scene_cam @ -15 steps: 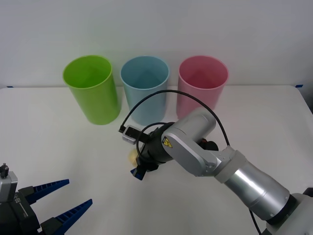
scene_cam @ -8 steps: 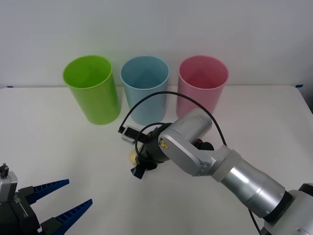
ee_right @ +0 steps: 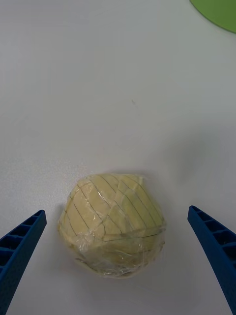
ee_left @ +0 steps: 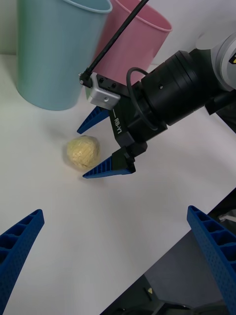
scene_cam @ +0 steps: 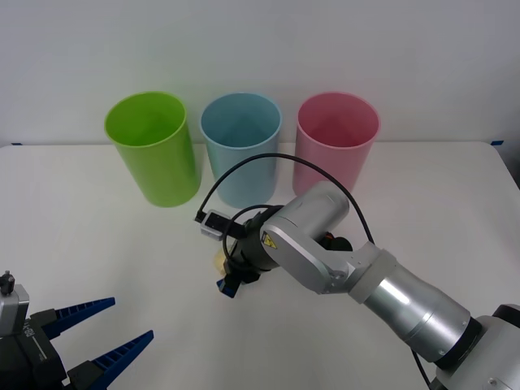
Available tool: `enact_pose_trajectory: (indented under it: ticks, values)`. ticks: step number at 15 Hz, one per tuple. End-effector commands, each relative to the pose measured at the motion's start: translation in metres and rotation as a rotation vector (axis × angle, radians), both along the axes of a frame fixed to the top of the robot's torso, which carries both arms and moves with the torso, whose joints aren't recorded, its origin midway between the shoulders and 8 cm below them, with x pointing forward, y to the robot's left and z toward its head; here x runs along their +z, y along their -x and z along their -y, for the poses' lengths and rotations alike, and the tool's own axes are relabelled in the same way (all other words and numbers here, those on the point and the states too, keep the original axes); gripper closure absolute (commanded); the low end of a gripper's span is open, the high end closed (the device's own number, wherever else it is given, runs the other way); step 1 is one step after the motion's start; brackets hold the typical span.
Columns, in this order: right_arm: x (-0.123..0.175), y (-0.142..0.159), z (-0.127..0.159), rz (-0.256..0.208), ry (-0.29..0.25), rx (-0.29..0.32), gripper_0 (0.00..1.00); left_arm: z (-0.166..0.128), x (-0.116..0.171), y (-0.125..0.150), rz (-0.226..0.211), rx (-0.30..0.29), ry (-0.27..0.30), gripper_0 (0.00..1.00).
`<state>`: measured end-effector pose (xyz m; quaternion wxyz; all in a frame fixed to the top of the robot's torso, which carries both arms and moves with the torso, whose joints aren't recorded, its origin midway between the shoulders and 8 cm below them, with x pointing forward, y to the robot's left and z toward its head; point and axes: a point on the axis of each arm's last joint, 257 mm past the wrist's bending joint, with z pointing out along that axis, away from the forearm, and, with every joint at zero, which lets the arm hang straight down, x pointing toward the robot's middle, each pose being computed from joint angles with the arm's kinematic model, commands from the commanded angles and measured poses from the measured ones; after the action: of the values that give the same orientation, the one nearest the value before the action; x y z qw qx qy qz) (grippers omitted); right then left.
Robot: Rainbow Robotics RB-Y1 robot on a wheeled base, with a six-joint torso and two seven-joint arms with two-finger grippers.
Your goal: Put cans in the blue bin and PET bottles in the pink bin and trash in the green bin.
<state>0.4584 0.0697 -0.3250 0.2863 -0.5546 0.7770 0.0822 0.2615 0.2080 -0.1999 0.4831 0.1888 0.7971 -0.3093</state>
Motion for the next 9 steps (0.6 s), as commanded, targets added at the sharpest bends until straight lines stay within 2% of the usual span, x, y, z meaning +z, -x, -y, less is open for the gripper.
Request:
enact_pose_trajectory:
  ticks: [1,2,3,9]
  values:
    - [-0.003,0.0,0.001,0.007,0.014,0.015,0.69,0.0,0.0,0.0,0.0,0.0,0.0,0.0]
    - [-0.004,0.001,0.002,0.005,0.018,0.014,0.88,0.0,0.0,0.0,0.0,0.0,0.0,0.0]
    - [-0.008,0.001,0.001,-0.004,0.022,0.013,1.0,0.0,0.0,0.0,0.0,0.0,0.0,0.0]
    - [-0.016,-0.005,-0.01,0.008,0.02,0.023,1.0,0.0,0.0,0.0,0.0,0.0,0.0,0.0]
